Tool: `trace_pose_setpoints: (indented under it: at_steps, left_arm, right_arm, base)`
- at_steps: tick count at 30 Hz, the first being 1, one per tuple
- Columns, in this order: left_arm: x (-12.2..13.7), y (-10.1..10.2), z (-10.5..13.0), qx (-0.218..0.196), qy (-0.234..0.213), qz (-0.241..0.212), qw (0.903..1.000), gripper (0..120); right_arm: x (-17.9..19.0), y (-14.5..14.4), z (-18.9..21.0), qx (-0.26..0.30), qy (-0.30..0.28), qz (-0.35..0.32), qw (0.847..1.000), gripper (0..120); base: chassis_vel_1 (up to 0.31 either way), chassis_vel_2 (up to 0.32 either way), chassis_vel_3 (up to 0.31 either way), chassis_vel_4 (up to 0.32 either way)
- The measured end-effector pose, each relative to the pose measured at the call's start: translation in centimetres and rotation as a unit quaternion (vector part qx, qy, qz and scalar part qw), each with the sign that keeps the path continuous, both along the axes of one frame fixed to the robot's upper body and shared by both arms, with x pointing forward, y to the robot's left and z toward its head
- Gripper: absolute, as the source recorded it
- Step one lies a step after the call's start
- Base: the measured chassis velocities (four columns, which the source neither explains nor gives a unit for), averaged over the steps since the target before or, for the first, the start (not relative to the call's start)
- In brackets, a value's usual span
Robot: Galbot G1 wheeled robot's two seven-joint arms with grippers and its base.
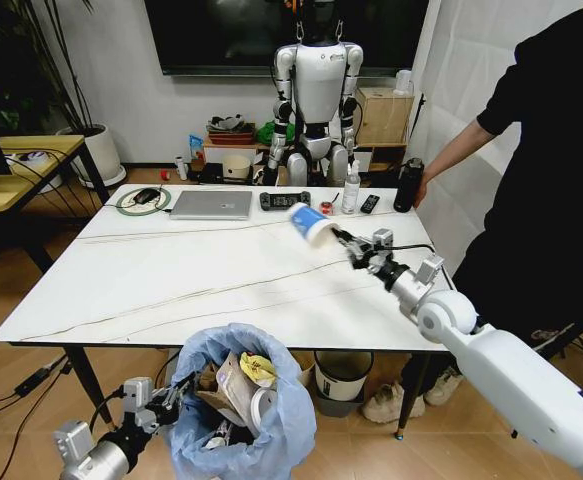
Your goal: Pick up the trash bin and place the trash from the table into it.
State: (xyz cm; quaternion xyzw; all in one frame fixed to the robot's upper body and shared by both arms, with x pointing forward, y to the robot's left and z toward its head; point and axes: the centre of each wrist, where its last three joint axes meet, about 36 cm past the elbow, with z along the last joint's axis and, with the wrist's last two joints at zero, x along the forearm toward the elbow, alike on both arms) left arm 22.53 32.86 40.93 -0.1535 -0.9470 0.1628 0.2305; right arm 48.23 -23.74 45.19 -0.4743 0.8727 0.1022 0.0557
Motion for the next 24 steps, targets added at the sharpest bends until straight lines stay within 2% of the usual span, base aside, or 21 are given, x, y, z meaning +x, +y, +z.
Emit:
trace_pose_setpoints:
  at_steps: [3,6,10,16,22,24]
  left_arm:
    - [0.0,-0.1,-0.1,-0.002,0.001,0.001,1.0000,0]
    - [0.0,-0.1,-0.1,-0.003,0.001,0.002,1.0000,0]
    - [-0.1,-0.2,0.1,-0.004,0.000,0.002,1.0000,0]
    - [-0.3,-0.4,0.4,-0.004,-0.003,0.004,1.0000,0]
    - [-0.4,-0.5,0.6,-0.004,-0.006,0.006,1.0000,0]
    - [-0.5,-0.5,0.8,-0.004,-0.007,0.006,1.0000,0]
  right_arm:
    - [-3.2,2.2,0.3,0.001,-0.005,0.096,0.995,0]
    - [-5.1,3.7,-0.4,-0.012,0.005,0.145,0.989,0]
    - [-6.6,5.5,-2.0,-0.029,0.015,0.174,0.984,0]
    - [-6.7,7.2,-3.2,-0.041,0.015,0.185,0.982,0]
    - [-6.6,6.8,-4.0,-0.058,0.006,0.184,0.981,0]
    - [-6.4,6.1,-4.2,-0.064,-0.002,0.183,0.981,7]
  base:
    - [0.000,0.000,0.000,0.000]
    - [0.000,0.000,0.000,0.000]
    - [0.000,0.000,0.000,0.000]
    - [0.000,0.000,0.000,0.000]
    - [0.000,0.000,0.000,0.000]
    - [0.000,0.000,0.000,0.000]
